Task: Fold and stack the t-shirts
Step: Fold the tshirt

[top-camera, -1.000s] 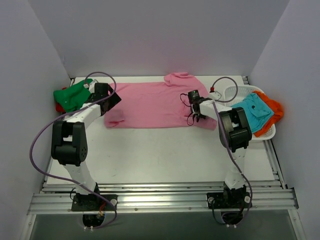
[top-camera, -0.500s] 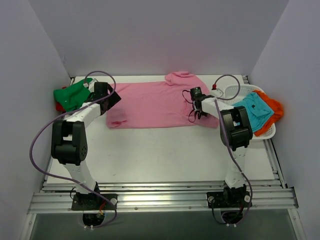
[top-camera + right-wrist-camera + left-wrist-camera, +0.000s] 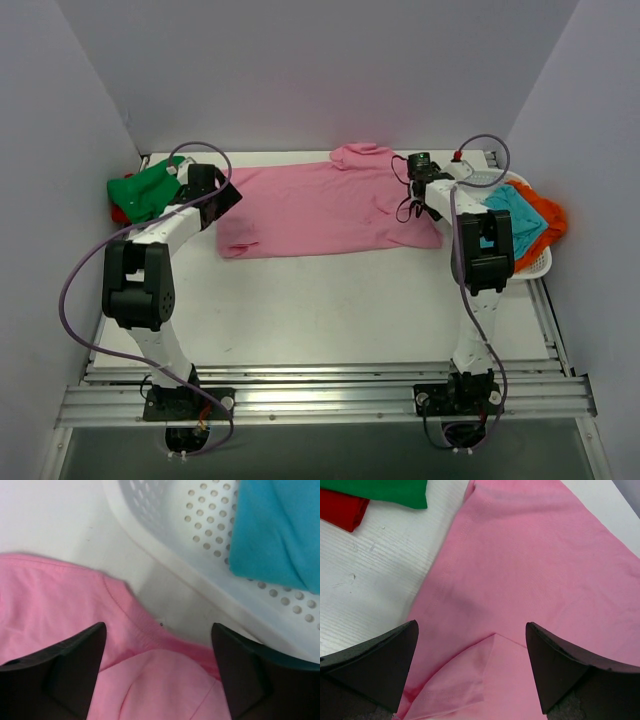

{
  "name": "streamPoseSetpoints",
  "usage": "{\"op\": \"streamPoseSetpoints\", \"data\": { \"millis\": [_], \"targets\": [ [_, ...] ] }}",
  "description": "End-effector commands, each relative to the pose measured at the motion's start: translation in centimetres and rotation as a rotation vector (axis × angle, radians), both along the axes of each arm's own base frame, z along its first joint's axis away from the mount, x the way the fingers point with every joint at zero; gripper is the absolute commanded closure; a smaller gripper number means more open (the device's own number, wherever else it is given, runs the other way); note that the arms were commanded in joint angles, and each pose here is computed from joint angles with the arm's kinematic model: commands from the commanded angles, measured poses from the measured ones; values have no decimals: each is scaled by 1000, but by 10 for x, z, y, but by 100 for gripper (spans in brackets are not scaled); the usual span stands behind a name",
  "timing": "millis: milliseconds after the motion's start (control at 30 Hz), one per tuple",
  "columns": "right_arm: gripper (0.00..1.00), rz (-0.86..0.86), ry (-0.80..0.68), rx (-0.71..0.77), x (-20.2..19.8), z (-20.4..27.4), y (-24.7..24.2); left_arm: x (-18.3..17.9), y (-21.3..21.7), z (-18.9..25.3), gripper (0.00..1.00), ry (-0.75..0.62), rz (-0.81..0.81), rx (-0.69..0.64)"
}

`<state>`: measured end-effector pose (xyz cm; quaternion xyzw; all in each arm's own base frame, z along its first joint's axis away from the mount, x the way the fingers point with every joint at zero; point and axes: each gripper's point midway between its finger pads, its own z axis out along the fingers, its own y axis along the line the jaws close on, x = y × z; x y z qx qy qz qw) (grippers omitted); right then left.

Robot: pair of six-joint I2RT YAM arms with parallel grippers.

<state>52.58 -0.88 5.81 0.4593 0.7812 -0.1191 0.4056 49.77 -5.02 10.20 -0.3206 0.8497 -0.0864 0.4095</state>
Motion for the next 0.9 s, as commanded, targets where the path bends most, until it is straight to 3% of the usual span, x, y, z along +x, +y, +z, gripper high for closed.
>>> {"op": "streamPoseSetpoints", "data": {
  "millis": [0,233,500,533,867],
  "targets": [
    [16,-25,32,-19,-4,3,-14,8,1,20,2,-66,-10,-2],
    [14,7,31,10,-13,2,-6,7,0,23,2,-71,-10,-4],
    [14,109,-104,4,-39,72,31,-23,5,43,0,-63,81,43],
    [14,115,-87,4,-49,64,32,-27,4,43,0,-53,81,47],
    [14,178,-175,64,-93,86,45,-89,-57,22,0,-18,-8,65]
  ]
}}
